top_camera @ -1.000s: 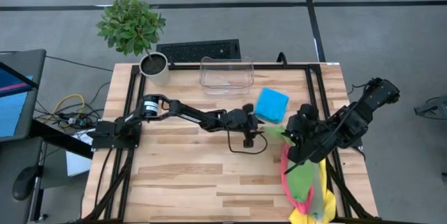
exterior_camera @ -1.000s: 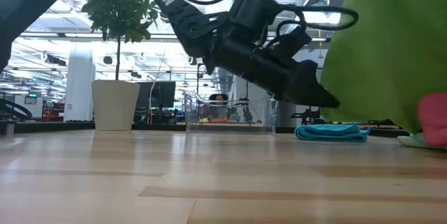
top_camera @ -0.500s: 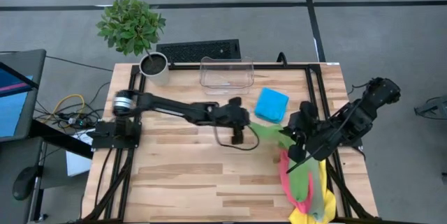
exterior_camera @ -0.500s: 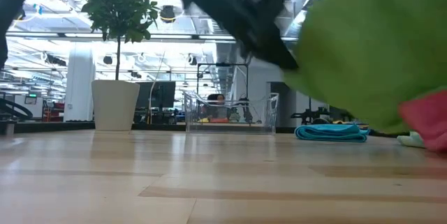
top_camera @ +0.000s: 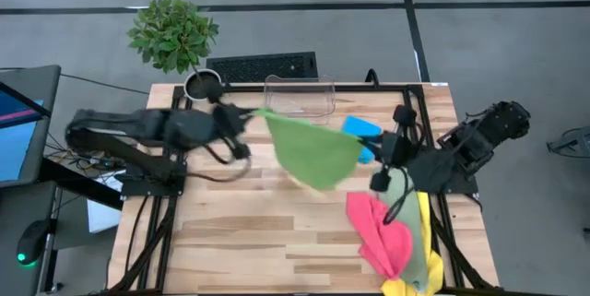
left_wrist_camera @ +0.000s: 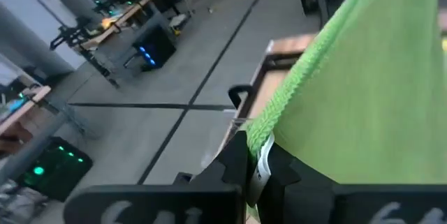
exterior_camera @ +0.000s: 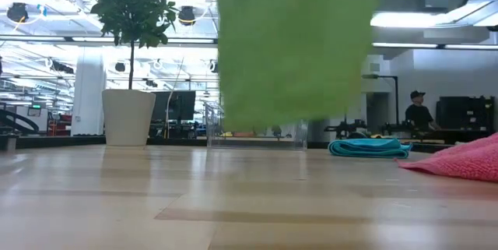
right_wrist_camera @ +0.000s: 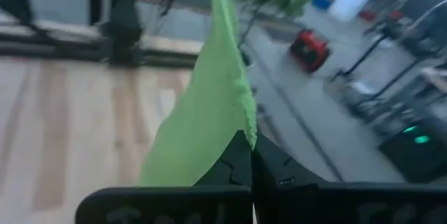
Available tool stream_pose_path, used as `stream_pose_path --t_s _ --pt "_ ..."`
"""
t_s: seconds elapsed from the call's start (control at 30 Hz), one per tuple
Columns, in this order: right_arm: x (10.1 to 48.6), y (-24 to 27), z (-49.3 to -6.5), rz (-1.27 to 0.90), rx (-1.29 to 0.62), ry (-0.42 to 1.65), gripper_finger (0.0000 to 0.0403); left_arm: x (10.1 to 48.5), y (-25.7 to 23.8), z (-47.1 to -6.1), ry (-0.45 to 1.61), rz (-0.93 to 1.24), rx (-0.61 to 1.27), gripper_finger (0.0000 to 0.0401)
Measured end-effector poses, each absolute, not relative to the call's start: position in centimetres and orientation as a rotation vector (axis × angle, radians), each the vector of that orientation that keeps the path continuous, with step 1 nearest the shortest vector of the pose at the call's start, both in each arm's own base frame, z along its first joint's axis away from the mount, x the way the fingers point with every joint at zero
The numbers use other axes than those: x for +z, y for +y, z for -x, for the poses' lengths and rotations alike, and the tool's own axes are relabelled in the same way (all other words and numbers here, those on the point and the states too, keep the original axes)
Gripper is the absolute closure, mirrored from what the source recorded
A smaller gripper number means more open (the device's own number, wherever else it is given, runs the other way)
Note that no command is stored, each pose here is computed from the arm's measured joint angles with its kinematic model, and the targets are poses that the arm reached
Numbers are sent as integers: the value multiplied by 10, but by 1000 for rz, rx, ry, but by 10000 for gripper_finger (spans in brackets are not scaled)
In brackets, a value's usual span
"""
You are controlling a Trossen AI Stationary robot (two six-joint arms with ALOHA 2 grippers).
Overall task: Fold microfiber towels
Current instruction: Fold the green microfiber towel
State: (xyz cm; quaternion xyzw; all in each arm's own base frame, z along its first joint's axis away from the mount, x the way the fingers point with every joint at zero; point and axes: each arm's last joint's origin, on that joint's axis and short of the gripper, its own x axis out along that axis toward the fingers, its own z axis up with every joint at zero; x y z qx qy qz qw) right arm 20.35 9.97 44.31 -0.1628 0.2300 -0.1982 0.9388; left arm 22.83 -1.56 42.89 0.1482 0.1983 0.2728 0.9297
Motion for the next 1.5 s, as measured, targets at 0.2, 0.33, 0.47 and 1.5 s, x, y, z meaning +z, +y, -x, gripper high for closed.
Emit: stream_pose_path --t_s 0.2,0.33,0.47,1.5 --pt "455 80 -226 333 -342 411 392 429 2 -209 453 -202 583 401" --pt "442 68 -244 313 -324 475 392 415 3 -212 565 -176 581 401" --pt "425 53 -256 323 -365 553 392 407 6 -211 645 -211 643 401" --pt "352 71 -323 367 -371 795 390 357 10 -207 930 -82 497 401"
